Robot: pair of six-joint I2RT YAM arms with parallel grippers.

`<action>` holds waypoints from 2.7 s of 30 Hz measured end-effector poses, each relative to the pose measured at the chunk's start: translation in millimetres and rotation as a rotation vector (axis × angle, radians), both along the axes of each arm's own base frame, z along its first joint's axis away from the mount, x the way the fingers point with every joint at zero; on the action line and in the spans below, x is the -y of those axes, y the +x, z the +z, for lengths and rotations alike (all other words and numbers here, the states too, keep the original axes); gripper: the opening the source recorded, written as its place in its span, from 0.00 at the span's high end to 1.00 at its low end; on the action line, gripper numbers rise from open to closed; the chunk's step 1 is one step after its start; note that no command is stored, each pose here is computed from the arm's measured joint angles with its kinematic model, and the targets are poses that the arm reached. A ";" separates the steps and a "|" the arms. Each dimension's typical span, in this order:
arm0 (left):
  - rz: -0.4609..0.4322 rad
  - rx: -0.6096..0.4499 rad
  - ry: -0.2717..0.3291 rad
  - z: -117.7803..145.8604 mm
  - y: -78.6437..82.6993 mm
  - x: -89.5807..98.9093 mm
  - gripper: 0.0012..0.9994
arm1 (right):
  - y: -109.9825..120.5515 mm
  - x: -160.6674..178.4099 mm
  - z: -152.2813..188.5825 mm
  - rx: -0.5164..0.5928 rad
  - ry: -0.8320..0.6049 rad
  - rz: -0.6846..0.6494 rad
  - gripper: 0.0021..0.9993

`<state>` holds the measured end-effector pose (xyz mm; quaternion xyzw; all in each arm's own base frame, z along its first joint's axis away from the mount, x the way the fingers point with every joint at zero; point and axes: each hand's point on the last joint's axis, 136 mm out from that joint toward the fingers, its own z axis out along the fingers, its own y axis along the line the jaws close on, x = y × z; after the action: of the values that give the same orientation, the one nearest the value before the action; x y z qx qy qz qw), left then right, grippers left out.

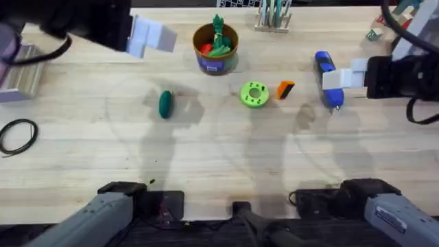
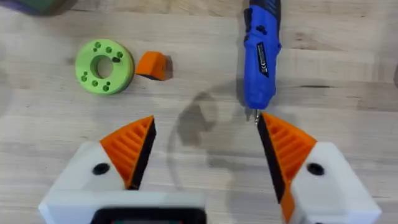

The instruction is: Pick up the gripper from the table and insert it into the empty holder that is missing its gripper. Then pick up a screw, insert it into the mounting hole, and use the screwdriver to tighten it. Finally, clean up the table by picking up the vegetable and placing it into the bucket.

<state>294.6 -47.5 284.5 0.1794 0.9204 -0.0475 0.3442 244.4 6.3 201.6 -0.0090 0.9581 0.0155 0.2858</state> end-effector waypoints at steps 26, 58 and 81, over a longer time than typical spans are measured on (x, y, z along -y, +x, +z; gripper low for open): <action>-0.258 0.859 -0.162 -20.6 -56.1 38.5 0.01 | 0.0 0.0 0.0 0.000 0.000 0.000 0.01; -0.455 1.022 -0.520 -29.7 -111.7 71.9 0.01 | 0.0 0.1 0.0 0.000 0.000 0.000 0.01; -0.428 0.646 -0.705 -88.8 -112.0 85.5 0.01 | 0.0 0.0 0.1 0.000 0.000 0.000 0.01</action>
<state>182.6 -132.9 195.7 0.2421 0.6382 -0.3658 0.6326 244.3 6.2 201.7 -0.0090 0.9581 0.0155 0.2859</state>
